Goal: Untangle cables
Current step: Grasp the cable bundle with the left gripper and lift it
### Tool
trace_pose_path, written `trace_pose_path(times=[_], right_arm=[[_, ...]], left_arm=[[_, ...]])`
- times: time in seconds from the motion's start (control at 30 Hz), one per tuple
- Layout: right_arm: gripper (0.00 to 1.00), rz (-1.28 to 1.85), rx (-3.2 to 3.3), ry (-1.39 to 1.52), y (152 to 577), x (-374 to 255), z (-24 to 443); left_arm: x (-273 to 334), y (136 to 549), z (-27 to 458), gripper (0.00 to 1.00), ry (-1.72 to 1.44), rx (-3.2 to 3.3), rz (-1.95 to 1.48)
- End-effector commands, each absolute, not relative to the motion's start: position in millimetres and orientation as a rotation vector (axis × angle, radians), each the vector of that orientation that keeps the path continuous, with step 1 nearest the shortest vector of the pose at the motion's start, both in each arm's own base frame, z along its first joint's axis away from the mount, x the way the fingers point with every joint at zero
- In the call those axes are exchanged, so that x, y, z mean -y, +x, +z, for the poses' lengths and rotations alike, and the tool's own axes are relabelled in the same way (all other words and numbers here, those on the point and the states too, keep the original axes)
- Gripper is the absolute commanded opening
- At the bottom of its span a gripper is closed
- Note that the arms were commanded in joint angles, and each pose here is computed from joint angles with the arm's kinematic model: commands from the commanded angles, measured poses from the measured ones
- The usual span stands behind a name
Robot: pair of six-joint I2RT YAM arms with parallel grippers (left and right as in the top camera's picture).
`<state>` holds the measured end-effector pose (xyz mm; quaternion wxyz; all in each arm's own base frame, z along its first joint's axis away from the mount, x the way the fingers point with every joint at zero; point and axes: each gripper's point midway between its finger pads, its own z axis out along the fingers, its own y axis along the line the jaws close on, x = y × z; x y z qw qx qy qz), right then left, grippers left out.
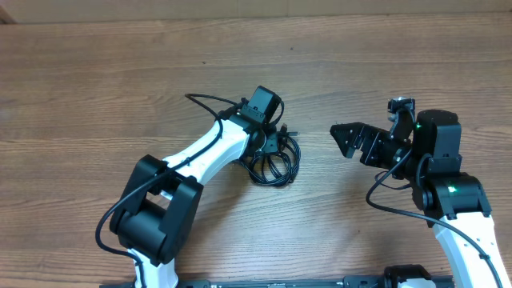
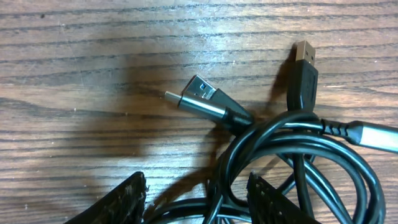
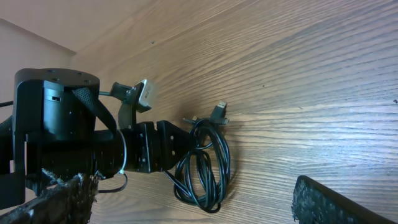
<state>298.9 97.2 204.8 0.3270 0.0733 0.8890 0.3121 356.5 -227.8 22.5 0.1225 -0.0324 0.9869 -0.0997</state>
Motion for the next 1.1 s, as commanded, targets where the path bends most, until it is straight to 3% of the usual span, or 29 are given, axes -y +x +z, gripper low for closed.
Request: trace_pose_path(times=[0.0, 0.27, 0.47, 0.77, 1.07], right_arm=[[1.00, 0.820, -2.291, 0.166, 303, -98, 219], [1.00, 0.820, -2.292, 0.167, 303, -98, 219], [1.00, 0.820, -2.292, 0.167, 303, -98, 219], [1.00, 0.820, -2.292, 0.167, 303, -98, 219], [1.00, 0.820, -2.292, 0.167, 303, -98, 219]], left_arm=[[232, 361, 19, 0.52, -0.099, -2.867, -0.283], [236, 361, 20, 0.31, -0.085, -2.858, -0.287], [240, 356, 12, 0.29, -0.058, -2.869, -0.253], [241, 350, -2, 0.05, -0.076, -2.900, -0.228], [241, 350, 3, 0.04, -0.047, -2.900, -0.224]])
